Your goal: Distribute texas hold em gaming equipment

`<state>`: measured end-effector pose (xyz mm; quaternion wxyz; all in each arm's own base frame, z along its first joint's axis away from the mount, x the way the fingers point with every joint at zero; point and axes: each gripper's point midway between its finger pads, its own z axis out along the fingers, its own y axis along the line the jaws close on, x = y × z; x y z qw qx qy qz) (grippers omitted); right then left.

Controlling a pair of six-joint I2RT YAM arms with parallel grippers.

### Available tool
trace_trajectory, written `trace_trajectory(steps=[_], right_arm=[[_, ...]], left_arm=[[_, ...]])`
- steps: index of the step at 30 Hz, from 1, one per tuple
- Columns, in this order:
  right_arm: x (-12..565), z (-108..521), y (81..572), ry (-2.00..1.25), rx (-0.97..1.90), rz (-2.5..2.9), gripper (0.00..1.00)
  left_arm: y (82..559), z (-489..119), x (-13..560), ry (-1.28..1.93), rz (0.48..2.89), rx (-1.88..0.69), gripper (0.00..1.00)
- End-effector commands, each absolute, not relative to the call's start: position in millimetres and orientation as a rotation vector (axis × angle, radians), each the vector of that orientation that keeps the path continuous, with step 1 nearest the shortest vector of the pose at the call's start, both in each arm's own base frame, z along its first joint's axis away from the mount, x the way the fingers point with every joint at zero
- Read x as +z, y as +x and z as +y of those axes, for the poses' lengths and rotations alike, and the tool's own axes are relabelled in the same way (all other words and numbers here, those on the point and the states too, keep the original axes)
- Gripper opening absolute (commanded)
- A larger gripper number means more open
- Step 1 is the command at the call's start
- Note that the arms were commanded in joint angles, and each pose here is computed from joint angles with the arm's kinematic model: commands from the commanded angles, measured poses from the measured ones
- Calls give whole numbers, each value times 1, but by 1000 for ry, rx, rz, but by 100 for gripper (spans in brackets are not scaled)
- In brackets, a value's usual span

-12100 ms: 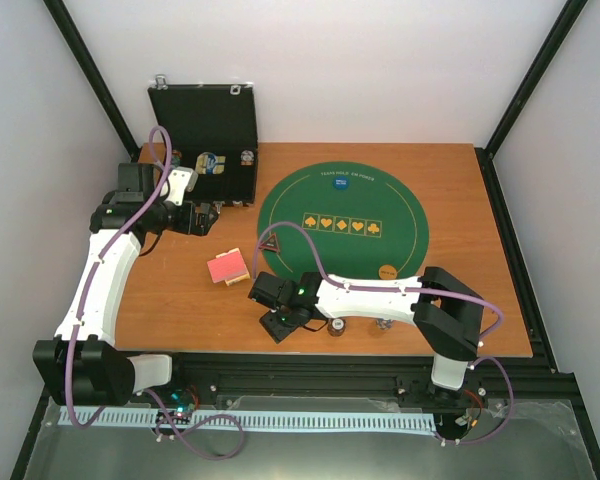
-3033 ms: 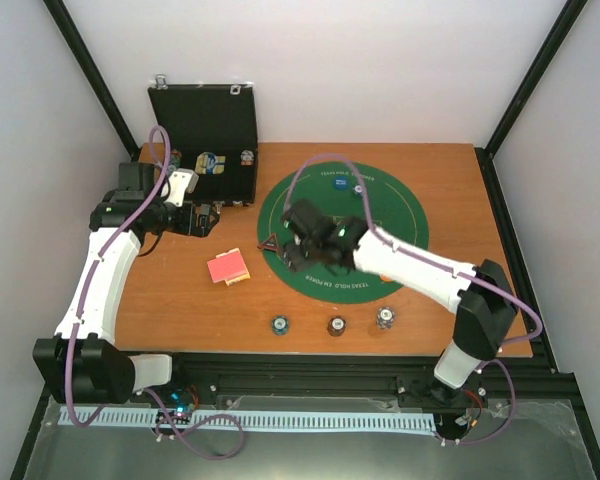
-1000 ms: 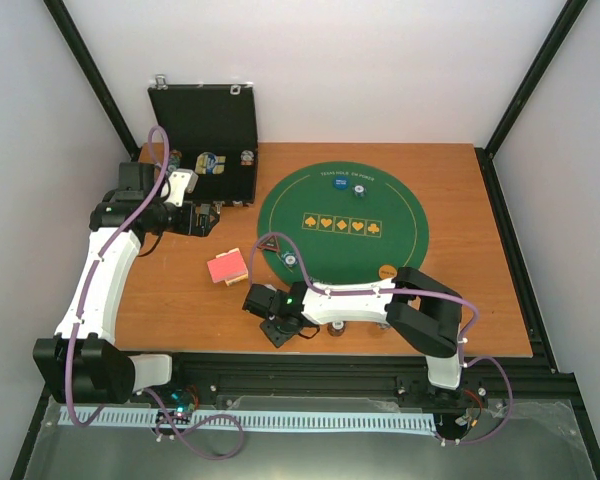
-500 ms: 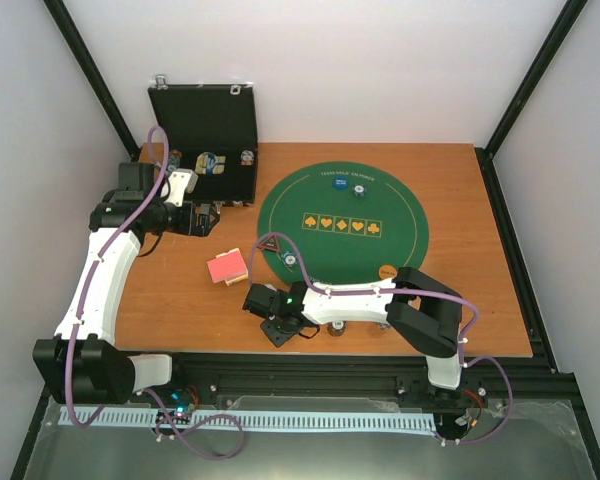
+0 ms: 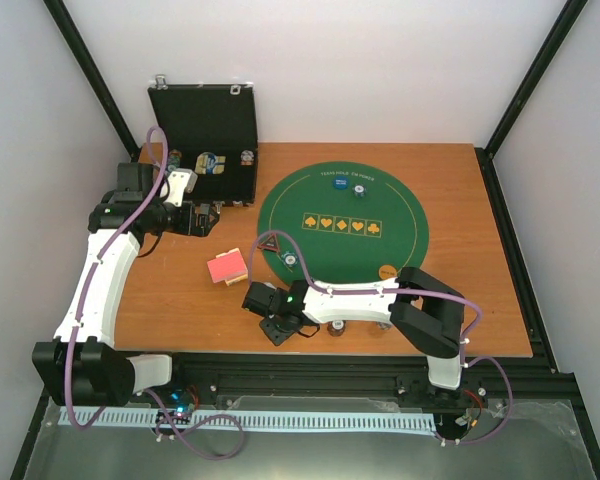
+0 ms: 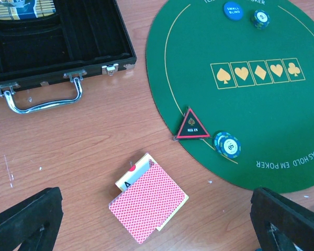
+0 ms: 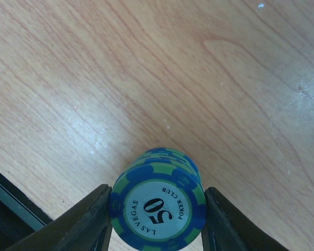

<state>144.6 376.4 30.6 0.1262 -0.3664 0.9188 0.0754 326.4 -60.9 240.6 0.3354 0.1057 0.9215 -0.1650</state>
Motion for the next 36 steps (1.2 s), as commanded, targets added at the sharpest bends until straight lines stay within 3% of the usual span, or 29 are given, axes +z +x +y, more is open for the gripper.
trace_trajectory(steps=[1, 9, 18, 22, 29, 36], right_arm=[[39, 379, 148, -1045, 246, 2658, 47], [33, 375, 148, -1041, 245, 2671, 43], [47, 372, 154, -1032, 248, 2646, 19], [68, 367, 159, -1023, 242, 2617, 15], [109, 342, 182, -939, 186, 2574, 14], [96, 254, 230, -695, 64, 2663, 15]], left_arm=[[323, -61, 248, 261, 2390, -443, 100], [322, -60, 251, 264, 2383, -433, 100], [322, -60, 253, 268, 2376, -428, 100], [322, -59, 254, 269, 2376, -423, 100], [322, -60, 254, 270, 2374, -430, 100], [321, -60, 253, 269, 2377, -429, 100]])
